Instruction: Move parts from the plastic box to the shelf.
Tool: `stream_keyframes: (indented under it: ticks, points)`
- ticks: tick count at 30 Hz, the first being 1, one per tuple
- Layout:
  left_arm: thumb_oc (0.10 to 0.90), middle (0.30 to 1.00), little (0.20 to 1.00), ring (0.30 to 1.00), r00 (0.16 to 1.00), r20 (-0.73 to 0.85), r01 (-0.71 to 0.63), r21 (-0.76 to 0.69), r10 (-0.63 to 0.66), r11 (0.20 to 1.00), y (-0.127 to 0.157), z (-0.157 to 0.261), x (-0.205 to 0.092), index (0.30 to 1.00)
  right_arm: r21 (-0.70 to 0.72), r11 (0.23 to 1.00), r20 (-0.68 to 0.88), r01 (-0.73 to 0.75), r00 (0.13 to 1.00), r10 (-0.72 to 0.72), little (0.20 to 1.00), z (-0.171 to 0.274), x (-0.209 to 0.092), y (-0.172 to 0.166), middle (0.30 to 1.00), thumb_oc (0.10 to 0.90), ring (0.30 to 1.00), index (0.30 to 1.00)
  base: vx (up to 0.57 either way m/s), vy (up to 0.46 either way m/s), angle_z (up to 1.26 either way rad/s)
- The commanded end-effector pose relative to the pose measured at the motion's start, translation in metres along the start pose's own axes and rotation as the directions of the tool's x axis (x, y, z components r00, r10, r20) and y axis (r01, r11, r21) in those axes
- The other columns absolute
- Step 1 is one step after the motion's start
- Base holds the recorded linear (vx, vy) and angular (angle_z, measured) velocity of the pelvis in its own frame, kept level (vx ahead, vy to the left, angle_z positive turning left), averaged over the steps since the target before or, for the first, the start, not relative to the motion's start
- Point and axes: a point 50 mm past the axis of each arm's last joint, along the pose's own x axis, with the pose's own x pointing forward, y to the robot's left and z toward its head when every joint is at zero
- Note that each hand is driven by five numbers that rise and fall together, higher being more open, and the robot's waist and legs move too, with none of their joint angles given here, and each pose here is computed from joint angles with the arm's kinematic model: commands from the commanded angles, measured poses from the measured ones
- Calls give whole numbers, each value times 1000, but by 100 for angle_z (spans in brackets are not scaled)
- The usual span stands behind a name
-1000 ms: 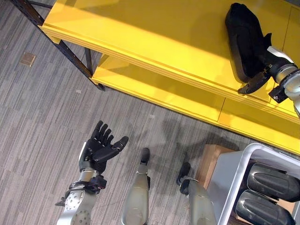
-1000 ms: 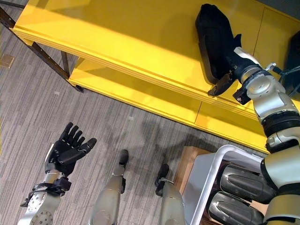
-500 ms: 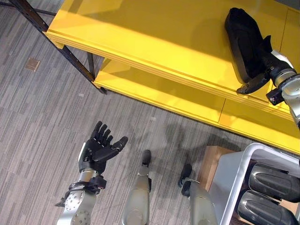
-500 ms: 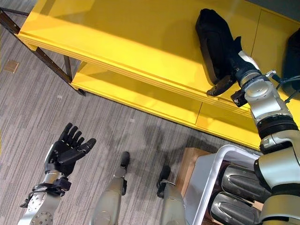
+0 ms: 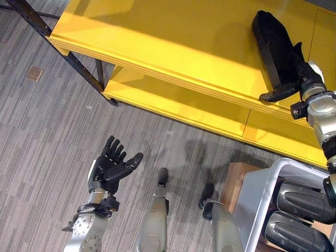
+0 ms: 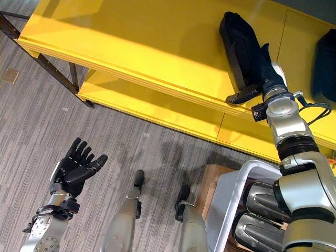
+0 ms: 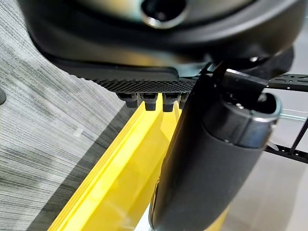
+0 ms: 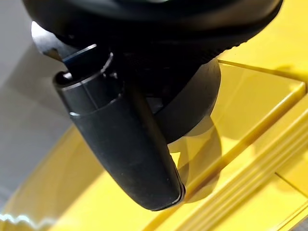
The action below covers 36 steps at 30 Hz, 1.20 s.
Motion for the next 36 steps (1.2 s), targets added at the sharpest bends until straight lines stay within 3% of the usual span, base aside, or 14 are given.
stream_keyframes:
  ticks: [1,19,36]
  points:
    - [900,1000,1000,1000,977,183,111,-6,-107,994,-19,36,2,1000,153,988,168,24,985,-50,1000,52,7,17,1000,900,1000,1000,0,0,0]
    - [900,1000,1000,1000,973,196,133,-28,-125,991,-30,35,8,1000,453,892,191,-10,978,-86,1000,66,7,39,1000,900,1000,1000,1,5,5]
    - [900,1000,1000,1000,972,202,126,-28,-117,992,-30,35,8,1000,406,914,211,-18,975,-75,1000,76,8,40,1000,900,1000,1000,2,2,2]
